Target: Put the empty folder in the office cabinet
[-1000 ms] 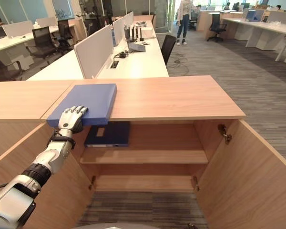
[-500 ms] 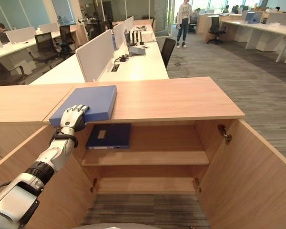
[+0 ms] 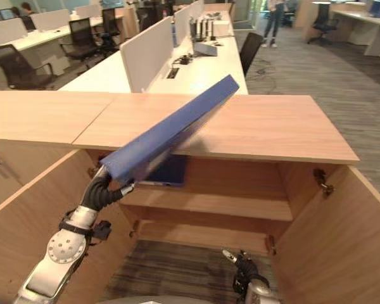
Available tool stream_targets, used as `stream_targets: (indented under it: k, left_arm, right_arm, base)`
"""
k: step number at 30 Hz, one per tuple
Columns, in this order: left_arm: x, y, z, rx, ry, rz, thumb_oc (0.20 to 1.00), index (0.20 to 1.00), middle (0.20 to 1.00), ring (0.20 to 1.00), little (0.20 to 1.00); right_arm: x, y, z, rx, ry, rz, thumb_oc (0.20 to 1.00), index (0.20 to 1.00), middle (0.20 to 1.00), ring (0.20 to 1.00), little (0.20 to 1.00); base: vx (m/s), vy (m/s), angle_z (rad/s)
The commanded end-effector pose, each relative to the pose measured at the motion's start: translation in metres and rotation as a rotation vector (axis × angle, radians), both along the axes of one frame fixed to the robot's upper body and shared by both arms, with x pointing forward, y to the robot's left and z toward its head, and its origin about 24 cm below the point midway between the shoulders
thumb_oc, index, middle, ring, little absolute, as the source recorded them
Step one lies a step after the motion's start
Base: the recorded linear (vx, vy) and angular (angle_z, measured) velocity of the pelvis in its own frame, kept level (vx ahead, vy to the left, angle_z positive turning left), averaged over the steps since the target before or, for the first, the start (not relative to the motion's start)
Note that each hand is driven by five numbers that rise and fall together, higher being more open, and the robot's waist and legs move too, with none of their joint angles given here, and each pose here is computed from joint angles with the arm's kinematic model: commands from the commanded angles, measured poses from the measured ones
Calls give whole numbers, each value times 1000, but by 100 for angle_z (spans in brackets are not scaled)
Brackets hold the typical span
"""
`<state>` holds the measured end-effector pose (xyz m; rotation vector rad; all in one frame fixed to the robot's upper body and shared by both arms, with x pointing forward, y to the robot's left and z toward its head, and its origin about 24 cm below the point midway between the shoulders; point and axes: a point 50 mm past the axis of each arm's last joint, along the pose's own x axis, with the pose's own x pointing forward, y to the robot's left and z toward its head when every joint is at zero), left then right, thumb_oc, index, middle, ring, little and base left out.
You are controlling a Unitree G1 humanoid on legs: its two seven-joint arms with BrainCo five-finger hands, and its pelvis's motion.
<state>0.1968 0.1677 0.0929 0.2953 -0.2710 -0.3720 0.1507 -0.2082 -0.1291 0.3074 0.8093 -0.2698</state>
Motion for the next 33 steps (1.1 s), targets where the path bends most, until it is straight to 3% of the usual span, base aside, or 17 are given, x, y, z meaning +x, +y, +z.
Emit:
stream_targets:
  k: [1, 4, 6, 15, 16, 17, 19, 25, 31, 33]
  left_arm:
    - [3, -5, -4, -45, 89, -114, 200, 200, 200, 200, 200]
    - [5, -11, 0, -170, 104, -124, 200, 200, 200, 200, 200]
    - [6, -13, -8, -351, 195, -111, 200, 200, 200, 200, 200]
    - [1, -2, -20, -506, 304, -38, 200, 200, 200, 200, 200]
    - [-6, 9, -28, -487, 332, 31, 200, 200, 200, 200, 200]
    - [-6, 9, -28, -487, 332, 31, 200, 200, 200, 200, 200]
    - [-7, 16, -29, -445, 327, 85, 200, 200, 200, 200, 200]
    - [-13, 40, -36, -335, 306, 235, 200, 200, 200, 200, 200]
    - [-22, 72, -35, -94, 245, 391, 200, 200, 200, 200, 200]
    - [-27, 88, -32, 11, 213, 463, 200, 200, 200, 200, 200]
  right_arm:
    - [45, 6, 34, 113, -279, -81, 1000, 1000, 1000, 1000, 1000]
    - [60, 7, 60, 162, -437, -92, 1000, 1000, 1000, 1000, 1000]
    - [68, 7, 84, 181, -564, -109, 1000, 1000, 1000, 1000, 1000]
    - [71, 0, 120, 162, -719, -141, 1000, 1000, 1000, 1000, 1000]
    - [67, -19, 128, -61, -695, -108, 1000, 1000, 1000, 1000, 1000]
    - [67, -19, 128, -63, -694, -108, 1000, 1000, 1000, 1000, 1000]
    - [71, -33, 138, -312, -650, -49, 1000, 1000, 1000, 1000, 1000]
    - [66, -58, 157, -563, -641, -56, 1000, 1000, 1000, 1000, 1000]
    - [61, -85, 177, -864, -596, 1, 1000, 1000, 1000, 1000, 1000]
    - [61, -108, 204, -1258, -523, 107, 1000, 1000, 1000, 1000, 1000]
  base:
    - [-4, -4, 9]
    - [0, 0, 0]
    - [0, 0, 0]
    - [1, 1, 0]
    - [0, 0, 0]
    - [0, 0, 0]
    - [0, 0, 0]
    - [-5, 1, -4]
    - [0, 0, 0]
    - [0, 0, 0]
